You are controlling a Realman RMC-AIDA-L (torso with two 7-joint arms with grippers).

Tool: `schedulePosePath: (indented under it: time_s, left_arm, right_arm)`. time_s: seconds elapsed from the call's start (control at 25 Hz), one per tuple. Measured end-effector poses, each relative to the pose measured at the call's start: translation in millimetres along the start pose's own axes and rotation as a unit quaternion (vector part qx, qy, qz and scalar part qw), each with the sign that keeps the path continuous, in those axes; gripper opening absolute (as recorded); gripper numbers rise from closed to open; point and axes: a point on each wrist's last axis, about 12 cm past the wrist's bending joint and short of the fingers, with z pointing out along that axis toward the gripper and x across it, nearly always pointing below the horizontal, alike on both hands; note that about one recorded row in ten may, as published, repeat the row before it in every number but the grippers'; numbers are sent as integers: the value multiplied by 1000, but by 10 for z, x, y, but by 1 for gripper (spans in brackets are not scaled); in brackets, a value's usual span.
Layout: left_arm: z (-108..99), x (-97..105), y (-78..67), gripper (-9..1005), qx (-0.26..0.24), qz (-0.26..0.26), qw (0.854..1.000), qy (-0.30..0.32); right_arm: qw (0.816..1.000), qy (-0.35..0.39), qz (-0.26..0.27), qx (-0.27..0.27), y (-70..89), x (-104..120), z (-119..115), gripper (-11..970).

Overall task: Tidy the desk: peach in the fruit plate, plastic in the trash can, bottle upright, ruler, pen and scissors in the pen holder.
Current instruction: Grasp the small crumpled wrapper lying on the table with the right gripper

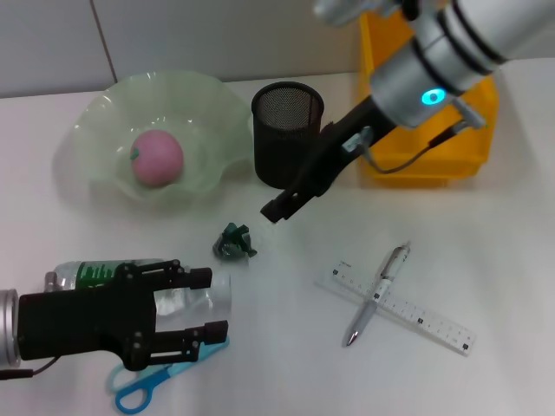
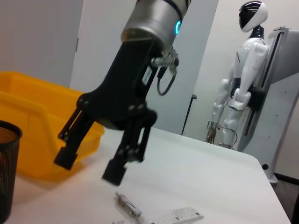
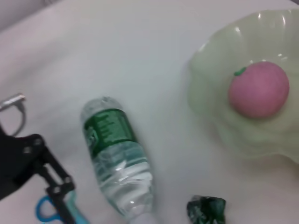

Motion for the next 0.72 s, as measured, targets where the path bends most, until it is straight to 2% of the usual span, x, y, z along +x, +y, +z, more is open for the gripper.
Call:
schedulePosePath:
  time_s: [0.24, 0.72]
  left_arm:
    - [-23, 53, -31, 729, -4, -7, 1000, 0]
    - [-45, 81, -50, 728, -6, -8, 1000, 0]
  right_arm:
    - [999, 20, -21, 29, 33, -43, 215, 807]
    - [999, 8, -24, 19, 47, -31, 401, 806]
